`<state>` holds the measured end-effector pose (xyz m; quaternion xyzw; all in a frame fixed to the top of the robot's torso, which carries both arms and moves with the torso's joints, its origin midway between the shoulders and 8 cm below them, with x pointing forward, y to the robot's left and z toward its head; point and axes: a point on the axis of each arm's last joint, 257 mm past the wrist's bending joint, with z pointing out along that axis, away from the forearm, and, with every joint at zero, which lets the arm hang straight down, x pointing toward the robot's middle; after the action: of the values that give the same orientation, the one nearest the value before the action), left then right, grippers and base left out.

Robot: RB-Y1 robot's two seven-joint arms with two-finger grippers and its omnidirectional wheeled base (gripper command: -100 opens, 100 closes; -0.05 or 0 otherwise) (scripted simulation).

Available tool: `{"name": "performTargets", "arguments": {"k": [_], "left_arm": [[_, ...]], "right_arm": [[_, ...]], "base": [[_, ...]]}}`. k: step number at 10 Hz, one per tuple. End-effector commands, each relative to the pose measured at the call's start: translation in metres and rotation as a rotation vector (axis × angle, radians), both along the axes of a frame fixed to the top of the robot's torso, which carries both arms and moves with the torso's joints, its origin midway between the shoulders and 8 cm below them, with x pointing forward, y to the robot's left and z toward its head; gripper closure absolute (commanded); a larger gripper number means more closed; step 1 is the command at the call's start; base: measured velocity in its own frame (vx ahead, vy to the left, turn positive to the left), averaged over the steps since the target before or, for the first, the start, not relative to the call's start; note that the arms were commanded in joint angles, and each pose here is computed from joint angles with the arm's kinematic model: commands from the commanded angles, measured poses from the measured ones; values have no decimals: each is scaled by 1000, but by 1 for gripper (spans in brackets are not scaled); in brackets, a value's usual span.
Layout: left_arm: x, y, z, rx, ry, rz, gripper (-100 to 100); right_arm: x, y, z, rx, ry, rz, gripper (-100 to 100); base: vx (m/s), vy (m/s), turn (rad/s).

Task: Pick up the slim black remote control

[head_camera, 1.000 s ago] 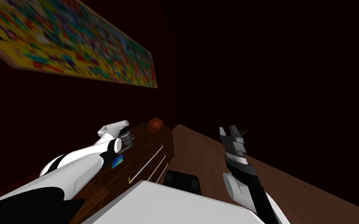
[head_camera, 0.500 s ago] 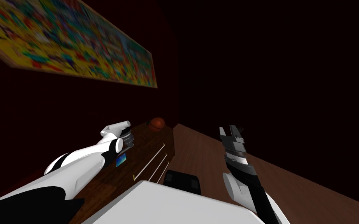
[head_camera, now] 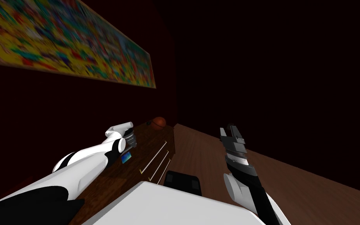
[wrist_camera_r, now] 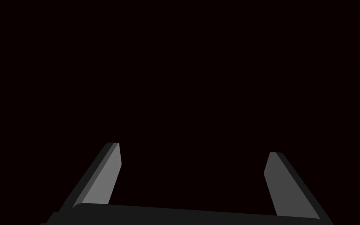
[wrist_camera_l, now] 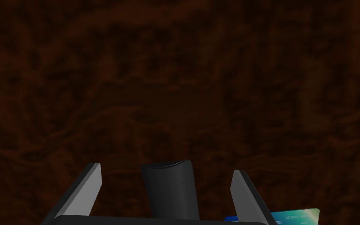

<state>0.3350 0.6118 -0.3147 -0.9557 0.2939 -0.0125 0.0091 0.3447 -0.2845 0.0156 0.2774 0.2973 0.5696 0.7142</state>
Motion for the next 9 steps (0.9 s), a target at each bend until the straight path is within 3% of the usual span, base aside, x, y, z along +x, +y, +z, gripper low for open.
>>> {"name": "performTargets", "arguments": {"k": [1,2,3,4,8,9], "left_arm": [[4,-3,-4,1,-2,27,-100],[6,-4,-6,1,-3,41,-100],[4,-3,-4,2,-3,30,-100],[5,-3,-5,2,-3,33,100],[4,-3,-4,0,-2,35,100],[4,-3,-5,0,-2,35,0]], "right_arm": [[0,0,0,0,0,0,0],[0,0,0,0,0,0,0],[0,0,0,0,0,0,0],[0,0,0,0,0,0,0],[0,0,0,0,0,0,0],[0,0,0,0,0,0,0]], "base": [[-125,88,-120],[-125,74,-120],[-52,30,-30],[-10,6,5],[-1,0,0],[0,0,0]]}}
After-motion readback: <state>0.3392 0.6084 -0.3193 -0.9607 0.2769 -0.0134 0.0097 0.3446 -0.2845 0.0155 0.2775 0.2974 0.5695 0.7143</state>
